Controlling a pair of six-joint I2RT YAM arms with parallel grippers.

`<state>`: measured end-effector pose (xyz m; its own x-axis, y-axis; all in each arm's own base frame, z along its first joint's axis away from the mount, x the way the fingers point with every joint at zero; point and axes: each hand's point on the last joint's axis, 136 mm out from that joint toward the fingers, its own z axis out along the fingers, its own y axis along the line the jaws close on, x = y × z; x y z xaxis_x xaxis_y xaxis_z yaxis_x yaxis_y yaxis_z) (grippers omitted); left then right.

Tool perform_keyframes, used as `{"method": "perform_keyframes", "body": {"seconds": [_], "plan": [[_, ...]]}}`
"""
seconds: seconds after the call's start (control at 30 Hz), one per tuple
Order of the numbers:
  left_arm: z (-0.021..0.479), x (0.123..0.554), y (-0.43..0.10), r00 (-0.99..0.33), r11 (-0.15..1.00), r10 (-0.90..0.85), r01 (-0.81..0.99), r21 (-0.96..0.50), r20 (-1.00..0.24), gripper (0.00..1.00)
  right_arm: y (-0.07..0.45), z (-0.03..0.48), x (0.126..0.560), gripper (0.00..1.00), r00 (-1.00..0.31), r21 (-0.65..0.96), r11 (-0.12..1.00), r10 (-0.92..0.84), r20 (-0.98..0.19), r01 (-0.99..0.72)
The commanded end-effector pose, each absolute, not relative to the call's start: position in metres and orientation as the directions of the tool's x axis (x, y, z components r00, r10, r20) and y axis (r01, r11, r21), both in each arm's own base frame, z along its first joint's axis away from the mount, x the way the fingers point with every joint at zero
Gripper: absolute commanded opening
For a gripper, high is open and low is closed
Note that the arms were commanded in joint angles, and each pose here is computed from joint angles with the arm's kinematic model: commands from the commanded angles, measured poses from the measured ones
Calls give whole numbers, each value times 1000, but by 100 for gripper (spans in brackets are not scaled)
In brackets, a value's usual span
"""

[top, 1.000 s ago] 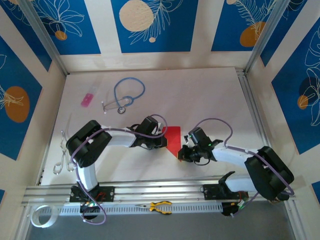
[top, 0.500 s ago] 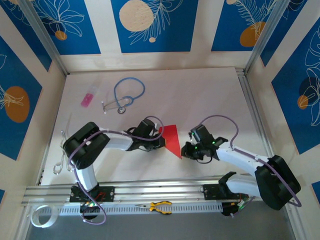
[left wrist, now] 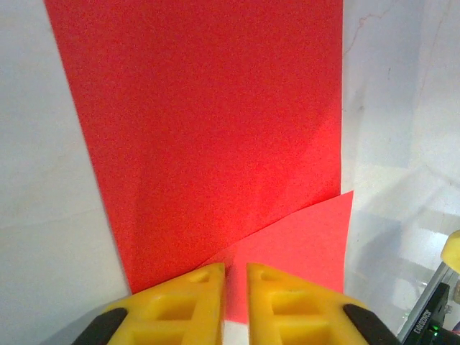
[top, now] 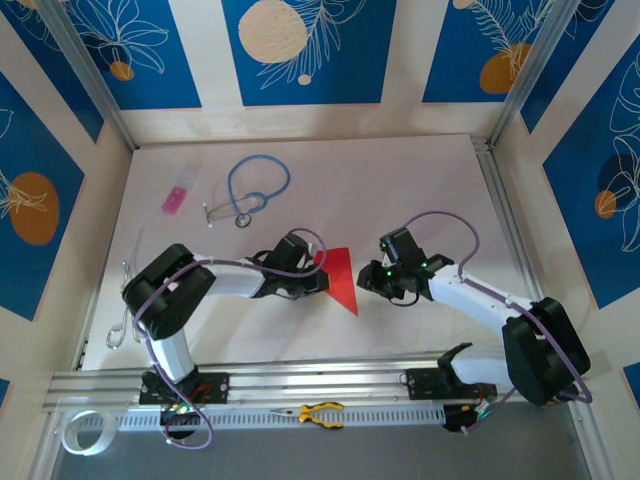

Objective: Fold a paper plane with a square sheet of paper (pick it up from the middle)

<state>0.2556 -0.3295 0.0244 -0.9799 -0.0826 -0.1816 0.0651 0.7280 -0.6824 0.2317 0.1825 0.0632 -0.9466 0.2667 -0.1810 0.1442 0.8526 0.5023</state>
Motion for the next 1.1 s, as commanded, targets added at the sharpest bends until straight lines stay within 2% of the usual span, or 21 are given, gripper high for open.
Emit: {"method": "perform_keyframes", "body": {"seconds": [0.0, 0.17, 0.3, 0.73, 1.07], "plan": [[42, 259, -323, -975, 737, -85, 76, -672, -204, 22, 185, 75, 241, 32, -944, 476, 872, 243, -224, 112], [54, 272, -326, -940, 731, -41, 202, -652, -338, 32, 194, 76, 261, 34, -927, 483, 875, 151, -345, -37], [52, 270, -318, -942, 722, -80, 170, -671, -325, 33, 200, 76, 267, 33, -950, 563, 826, 177, -257, 1], [48, 263, -299, -950, 693, -114, 135, -708, -292, 37, 210, 65, 257, 36, -965, 581, 810, 87, -246, -76], [57, 271, -288, -941, 671, -178, 99, -735, -289, 52, 219, 72, 254, 37, -979, 669, 737, 52, -196, -95]]}}
